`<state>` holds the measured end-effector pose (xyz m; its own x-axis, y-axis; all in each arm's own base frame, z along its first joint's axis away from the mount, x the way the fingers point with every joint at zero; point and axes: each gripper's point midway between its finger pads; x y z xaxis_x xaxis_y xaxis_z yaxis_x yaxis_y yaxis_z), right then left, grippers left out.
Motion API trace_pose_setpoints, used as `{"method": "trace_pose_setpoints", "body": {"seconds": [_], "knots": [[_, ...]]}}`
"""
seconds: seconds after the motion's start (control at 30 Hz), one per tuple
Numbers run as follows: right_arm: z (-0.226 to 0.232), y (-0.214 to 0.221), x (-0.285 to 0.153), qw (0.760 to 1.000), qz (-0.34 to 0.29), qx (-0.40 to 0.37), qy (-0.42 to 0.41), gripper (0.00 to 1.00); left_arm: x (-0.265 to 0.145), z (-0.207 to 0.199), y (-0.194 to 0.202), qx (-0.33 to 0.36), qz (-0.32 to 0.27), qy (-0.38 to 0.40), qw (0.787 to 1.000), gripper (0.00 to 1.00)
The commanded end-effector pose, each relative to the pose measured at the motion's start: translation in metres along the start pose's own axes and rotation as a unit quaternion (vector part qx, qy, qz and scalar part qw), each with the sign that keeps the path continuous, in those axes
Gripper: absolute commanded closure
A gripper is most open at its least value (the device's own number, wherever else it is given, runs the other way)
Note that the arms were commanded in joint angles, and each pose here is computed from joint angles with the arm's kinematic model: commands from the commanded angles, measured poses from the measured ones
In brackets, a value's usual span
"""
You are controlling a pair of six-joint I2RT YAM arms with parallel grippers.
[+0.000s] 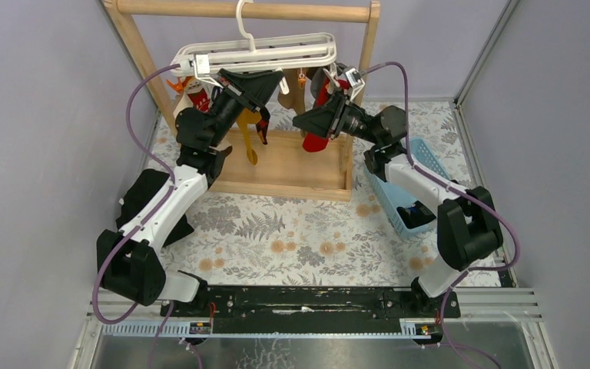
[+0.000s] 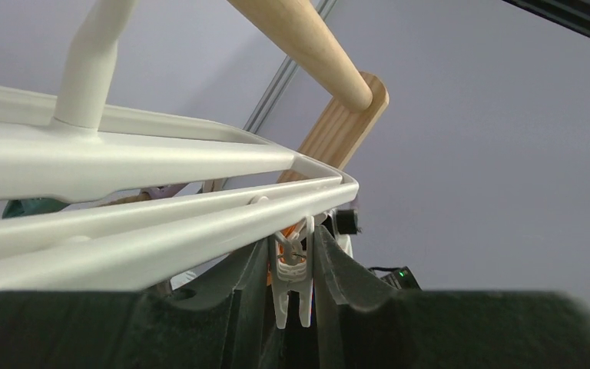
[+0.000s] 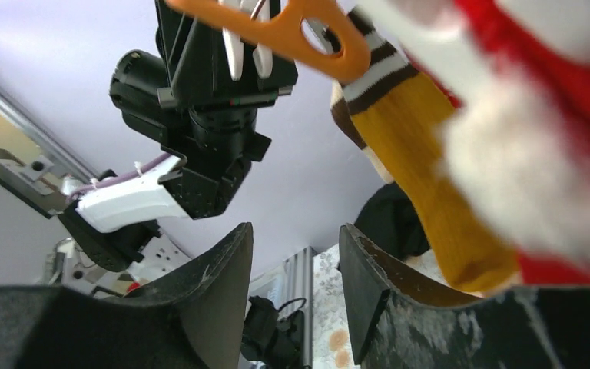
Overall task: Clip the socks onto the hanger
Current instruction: Open the clamp at the hanger, then adjust the sock in the bin.
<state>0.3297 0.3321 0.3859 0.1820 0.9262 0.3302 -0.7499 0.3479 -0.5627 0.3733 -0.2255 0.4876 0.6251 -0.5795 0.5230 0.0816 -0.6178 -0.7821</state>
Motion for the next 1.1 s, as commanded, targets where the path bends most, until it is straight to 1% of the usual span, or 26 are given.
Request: {"method": "trace_pose_setpoints", "body": {"seconds": [0.0,0.07,0.13,0.17,0.2,0.27,0.33,0.5,0.6,0.63,0.7,0.77,0.83,0.87,0.93,0.97,1.0,1.07], "knots": [[0.025,-0.004,-0.014,0.997,-0.025,-0.071,0.011,0.48,-0.005,-0.006,-0.013,-0.011,-0.023,-0.004,1.000,1.00],[0.013,0.002,-0.024,0.995,-0.027,-0.082,0.055,0.48,-0.007,-0.001,-0.008,-0.016,-0.019,-0.013,1.000,1.00],[-0.013,0.004,-0.042,0.983,-0.041,-0.105,0.143,0.48,-0.008,0.003,-0.004,-0.019,-0.016,-0.019,1.000,1.00],[-0.023,0.003,-0.055,0.973,-0.050,-0.119,0.189,0.48,-0.009,0.005,-0.001,-0.022,-0.014,-0.023,0.999,1.00],[-0.034,0.003,-0.069,0.960,-0.058,-0.133,0.238,0.48,-0.009,0.006,0.000,-0.023,-0.013,-0.024,0.999,1.00],[-0.052,0.000,-0.102,0.927,-0.074,-0.156,0.334,0.48,-0.009,0.007,0.003,-0.025,-0.010,-0.025,0.999,1.00],[-0.062,-0.004,-0.134,0.895,-0.087,-0.168,0.404,0.48,-0.009,0.006,0.004,-0.027,-0.009,-0.018,0.999,1.00],[-0.070,-0.008,-0.195,0.845,-0.118,-0.166,0.494,0.48,-0.007,0.003,0.005,-0.034,-0.010,-0.004,0.999,1.00],[-0.086,-0.002,-0.238,0.801,-0.121,-0.163,0.563,0.48,-0.007,0.002,0.006,-0.035,-0.009,0.000,0.999,1.00],[-0.093,0.000,-0.255,0.785,-0.126,-0.151,0.588,0.48,-0.008,0.002,0.008,-0.035,-0.007,0.001,0.999,1.00],[-0.101,0.001,-0.288,0.757,-0.154,-0.119,0.624,0.48,-0.008,0.001,0.008,-0.035,-0.007,0.006,0.999,1.00],[-0.105,0.003,-0.320,0.726,-0.196,-0.091,0.653,0.48,-0.008,0.000,0.009,-0.035,-0.005,0.010,0.999,1.00],[-0.109,0.007,-0.348,0.692,-0.231,-0.070,0.680,0.45,-0.008,-0.001,0.010,-0.035,-0.004,0.015,0.999,1.00],[-0.111,0.009,-0.359,0.675,-0.241,-0.065,0.694,0.40,-0.008,-0.002,0.011,-0.037,-0.004,0.017,0.999,1.00],[-0.113,0.016,-0.382,0.633,-0.252,-0.054,0.730,0.29,-0.008,-0.002,0.012,-0.040,-0.002,0.022,0.999,1.00],[-0.112,0.017,-0.396,0.603,-0.264,-0.055,0.751,0.24,-0.008,-0.002,0.012,-0.041,-0.003,0.023,0.999,1.00],[-0.111,0.018,-0.406,0.580,-0.277,-0.055,0.764,0.18,-0.009,-0.002,0.013,-0.042,-0.003,0.024,0.999,1.00],[-0.112,0.025,-0.428,0.541,-0.301,-0.054,0.783,0.10,-0.010,-0.003,0.013,-0.048,-0.004,0.029,0.998,1.00]]}}
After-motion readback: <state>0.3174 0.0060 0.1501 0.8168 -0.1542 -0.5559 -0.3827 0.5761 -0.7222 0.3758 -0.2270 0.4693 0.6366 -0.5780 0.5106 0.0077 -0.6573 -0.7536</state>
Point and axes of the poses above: each gripper's point midway between its finger pads, its own x axis out along the fingers, its own z axis along the line the jaws close on, y = z × x, and after that the axes turned 15 degrees about x, right-handed
